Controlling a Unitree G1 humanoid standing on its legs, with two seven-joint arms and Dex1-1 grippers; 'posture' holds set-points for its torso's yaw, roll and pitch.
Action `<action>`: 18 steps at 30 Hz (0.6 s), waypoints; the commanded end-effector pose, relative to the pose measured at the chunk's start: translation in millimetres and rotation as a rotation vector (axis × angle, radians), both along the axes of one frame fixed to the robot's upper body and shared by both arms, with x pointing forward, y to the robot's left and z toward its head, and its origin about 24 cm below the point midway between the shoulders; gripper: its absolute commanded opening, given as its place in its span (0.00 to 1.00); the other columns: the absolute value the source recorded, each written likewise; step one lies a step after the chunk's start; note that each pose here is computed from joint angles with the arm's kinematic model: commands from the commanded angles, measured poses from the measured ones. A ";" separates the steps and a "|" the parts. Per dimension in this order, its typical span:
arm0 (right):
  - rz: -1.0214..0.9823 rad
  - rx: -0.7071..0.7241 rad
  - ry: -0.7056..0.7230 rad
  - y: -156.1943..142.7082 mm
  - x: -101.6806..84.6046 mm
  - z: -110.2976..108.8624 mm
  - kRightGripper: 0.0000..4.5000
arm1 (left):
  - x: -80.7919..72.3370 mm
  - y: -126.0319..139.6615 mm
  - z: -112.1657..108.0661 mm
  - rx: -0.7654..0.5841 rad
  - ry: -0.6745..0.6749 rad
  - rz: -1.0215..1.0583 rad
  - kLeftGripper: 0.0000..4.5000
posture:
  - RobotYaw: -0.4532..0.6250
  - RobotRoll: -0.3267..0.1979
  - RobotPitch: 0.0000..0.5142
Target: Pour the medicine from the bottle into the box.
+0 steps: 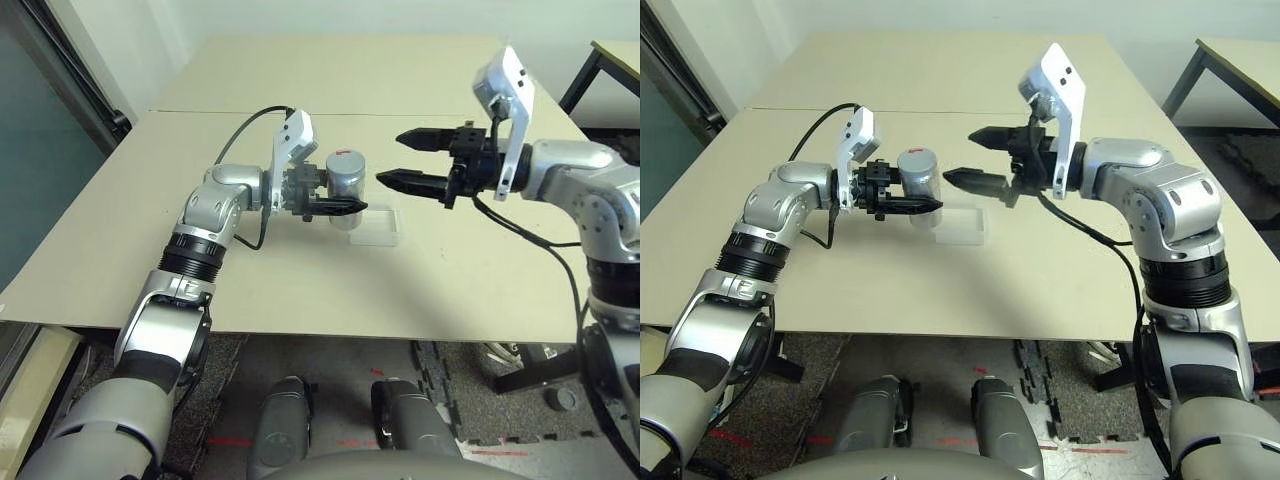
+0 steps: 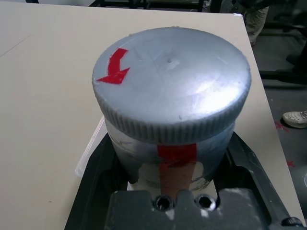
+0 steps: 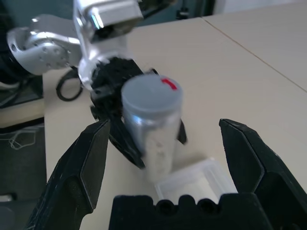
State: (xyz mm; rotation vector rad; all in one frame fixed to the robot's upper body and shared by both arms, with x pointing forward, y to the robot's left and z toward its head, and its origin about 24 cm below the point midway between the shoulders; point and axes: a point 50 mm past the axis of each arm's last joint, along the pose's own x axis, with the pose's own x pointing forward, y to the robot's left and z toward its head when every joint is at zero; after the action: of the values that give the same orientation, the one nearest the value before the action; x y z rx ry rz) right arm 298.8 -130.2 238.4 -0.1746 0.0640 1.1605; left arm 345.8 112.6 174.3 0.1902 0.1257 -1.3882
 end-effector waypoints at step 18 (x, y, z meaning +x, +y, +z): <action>0.010 -0.046 -0.072 40.1 19.9 -3.7 1.00 | -2.0 -10.9 0.3 0.000 -0.009 -0.033 0.56 | 0.45 0.62 0.14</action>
State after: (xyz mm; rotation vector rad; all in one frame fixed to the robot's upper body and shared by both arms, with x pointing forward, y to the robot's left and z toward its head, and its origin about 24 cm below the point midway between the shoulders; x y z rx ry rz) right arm 317.2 -94.1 232.9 -0.2425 0.0337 1.1594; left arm 345.0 104.7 174.3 0.1845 0.1124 -1.4088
